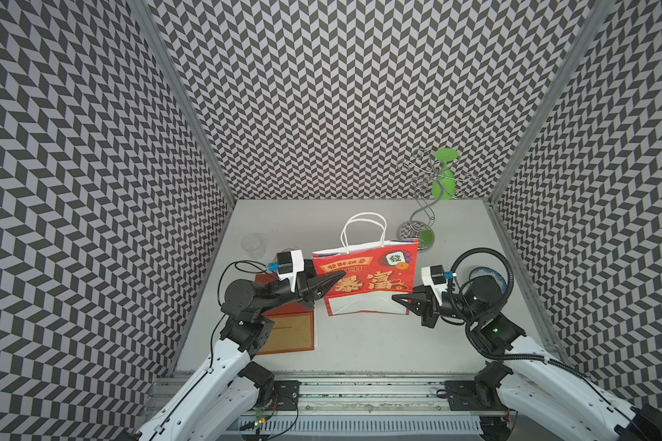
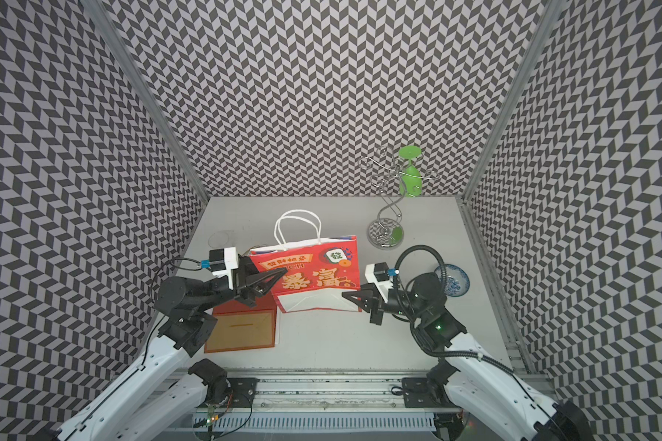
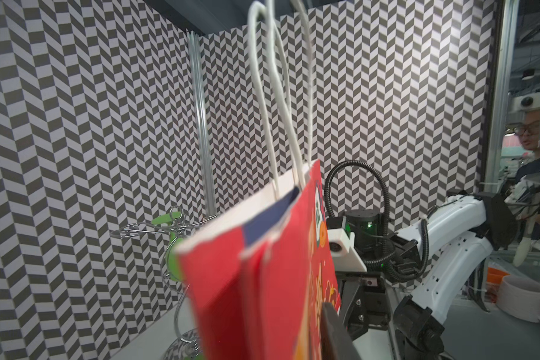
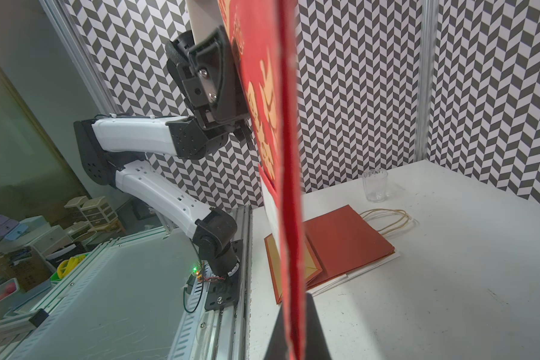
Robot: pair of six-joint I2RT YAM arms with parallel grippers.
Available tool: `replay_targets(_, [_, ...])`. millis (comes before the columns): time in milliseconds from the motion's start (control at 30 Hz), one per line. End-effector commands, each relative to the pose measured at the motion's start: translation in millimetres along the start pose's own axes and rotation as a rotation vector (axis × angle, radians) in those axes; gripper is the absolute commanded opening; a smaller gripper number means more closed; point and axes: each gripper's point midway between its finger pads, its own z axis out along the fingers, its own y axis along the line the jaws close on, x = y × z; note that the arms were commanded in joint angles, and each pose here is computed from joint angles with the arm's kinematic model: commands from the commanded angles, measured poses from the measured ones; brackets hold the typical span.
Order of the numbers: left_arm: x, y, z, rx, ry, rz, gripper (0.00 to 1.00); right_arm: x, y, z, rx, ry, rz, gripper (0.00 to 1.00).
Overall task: Put away the paper bag
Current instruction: Press the paper bag.
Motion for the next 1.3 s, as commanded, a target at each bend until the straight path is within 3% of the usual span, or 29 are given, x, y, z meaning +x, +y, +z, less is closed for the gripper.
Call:
replay_targets(0, [-21.8,-1.9,2.3,0.000,-0.039,0.058,0.32,-3.0,1.7,-0.5,-0.001,-0.015,-0.034,0.00])
replay_targets(133, [-28.9,-2.5,2.8,-0.001,-0.055,0.074,0.10,-1.7,1.8,-0.6,-0.001,-0.013,-0.031,0.00])
replay_targets(233, [-34.0,-3.9,3.3,0.004,-0.063,0.085,0.03,-1.8,2.4,-0.6,-0.003,-0.013,-0.032,0.00])
replay_targets(267, [-35.6,-4.0,3.2,0.004,-0.065,0.087,0.06,-2.2,2.4,-0.7,-0.003,-0.014,-0.033,0.00])
replay_targets(367, [-38.4,-3.2,3.8,-0.001,-0.070,0.089,0.41,-1.9,2.7,-0.8,-0.004,-0.013,-0.033,0.00])
replay_targets(433, [-37.8,-2.9,4.9,0.003,-0.064,0.087,0.45,-0.8,2.7,-0.9,-0.004,-0.012,-0.030,0.00])
replay_targets(467, [-37.0,-2.5,5.6,0.004,-0.059,0.084,0.42,-1.0,2.7,-1.0,-0.003,-0.012,-0.031,0.00])
replay_targets(600, [-39.1,-4.5,5.8,0.012,-0.059,0.095,0.10,-1.1,2.7,-1.3,-0.002,-0.013,-0.032,0.00])
replay_targets(700, [-42.0,-5.0,5.3,0.010,-0.065,0.102,0.04,-1.5,3.2,-1.5,-0.003,-0.014,-0.033,0.00])
replay_targets(767, [-45.1,-5.7,5.2,0.012,-0.073,0.100,0.14,-1.1,4.7,-1.6,-0.012,-0.013,-0.035,0.00])
replay_targets(833, [-47.2,-7.3,5.4,0.021,-0.079,0.097,0.35,-1.9,5.1,-1.7,-0.013,-0.016,-0.037,0.00])
replay_targets(900, [-47.9,-7.4,6.3,0.025,-0.079,0.093,0.37,-1.7,4.8,-1.8,-0.012,-0.015,-0.036,0.00])
replay_targets(967, [-49.3,-8.9,6.3,0.032,-0.082,0.096,0.29,-1.7,5.0,-1.7,-0.012,-0.015,-0.036,0.00])
replay_targets(1067, [-51.1,-12.0,6.0,0.048,-0.089,0.100,0.02,-2.0,5.6,-2.1,-0.013,-0.016,-0.037,0.00])
replay_targets(1167, [-50.5,-12.5,5.7,0.051,-0.090,0.098,0.00,-2.2,5.9,-2.2,-0.015,-0.016,-0.038,0.00])
replay_targets(1200, [-50.0,-11.7,5.6,0.046,-0.090,0.094,0.10,-2.2,6.2,-2.2,-0.016,-0.016,-0.036,0.00])
replay_targets(1233, [-49.0,-9.6,5.4,0.034,-0.090,0.092,0.31,-2.3,6.5,-2.2,-0.018,-0.016,-0.036,0.00])
replay_targets(1267, [-47.7,-8.0,5.3,0.025,-0.086,0.087,0.45,-2.6,6.8,-2.2,-0.018,-0.017,-0.037,0.00])
